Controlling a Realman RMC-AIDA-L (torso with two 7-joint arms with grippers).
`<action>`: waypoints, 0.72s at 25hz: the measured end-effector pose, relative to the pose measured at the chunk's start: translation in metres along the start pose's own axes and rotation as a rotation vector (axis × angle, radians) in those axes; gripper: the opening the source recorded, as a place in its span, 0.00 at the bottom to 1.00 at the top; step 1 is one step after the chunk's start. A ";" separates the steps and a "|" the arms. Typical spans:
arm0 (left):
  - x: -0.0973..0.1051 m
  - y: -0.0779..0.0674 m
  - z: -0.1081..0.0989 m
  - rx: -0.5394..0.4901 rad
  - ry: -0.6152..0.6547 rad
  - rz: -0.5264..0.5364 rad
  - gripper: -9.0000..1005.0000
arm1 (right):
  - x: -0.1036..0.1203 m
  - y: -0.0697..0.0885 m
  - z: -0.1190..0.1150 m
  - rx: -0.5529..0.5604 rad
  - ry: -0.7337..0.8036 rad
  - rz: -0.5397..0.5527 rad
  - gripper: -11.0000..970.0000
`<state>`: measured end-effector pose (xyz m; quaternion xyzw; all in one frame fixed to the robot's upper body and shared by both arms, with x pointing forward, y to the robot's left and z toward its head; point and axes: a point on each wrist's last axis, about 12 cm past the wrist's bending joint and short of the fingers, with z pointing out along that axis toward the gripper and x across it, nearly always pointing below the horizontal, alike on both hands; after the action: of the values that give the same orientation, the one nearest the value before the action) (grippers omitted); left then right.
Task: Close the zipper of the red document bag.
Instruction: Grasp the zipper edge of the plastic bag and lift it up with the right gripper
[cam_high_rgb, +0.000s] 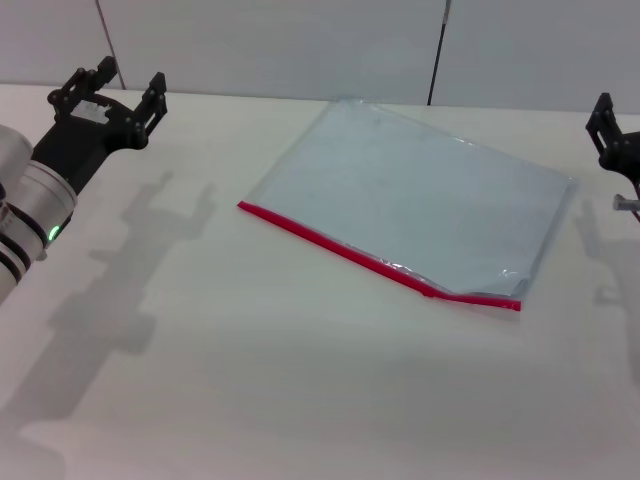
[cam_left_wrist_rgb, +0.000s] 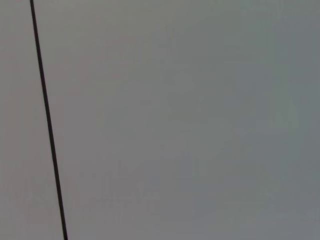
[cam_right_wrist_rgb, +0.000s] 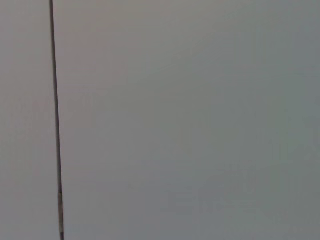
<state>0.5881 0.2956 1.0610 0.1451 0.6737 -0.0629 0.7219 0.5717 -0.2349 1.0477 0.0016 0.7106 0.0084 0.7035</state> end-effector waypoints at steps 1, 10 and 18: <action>0.000 0.000 0.000 0.000 0.000 0.000 0.64 | 0.000 0.000 0.000 0.001 0.000 -0.002 0.82; 0.001 0.000 0.000 -0.003 0.008 0.000 0.64 | 0.003 0.006 0.006 -0.032 0.056 -0.004 0.82; 0.002 0.001 -0.002 -0.007 0.015 0.000 0.64 | 0.006 0.018 0.007 -0.099 0.120 0.002 0.82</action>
<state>0.5868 0.2978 1.0587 0.1432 0.6793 -0.0595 0.7173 0.5784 -0.2167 1.0415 -0.0328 0.7504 0.0444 0.6587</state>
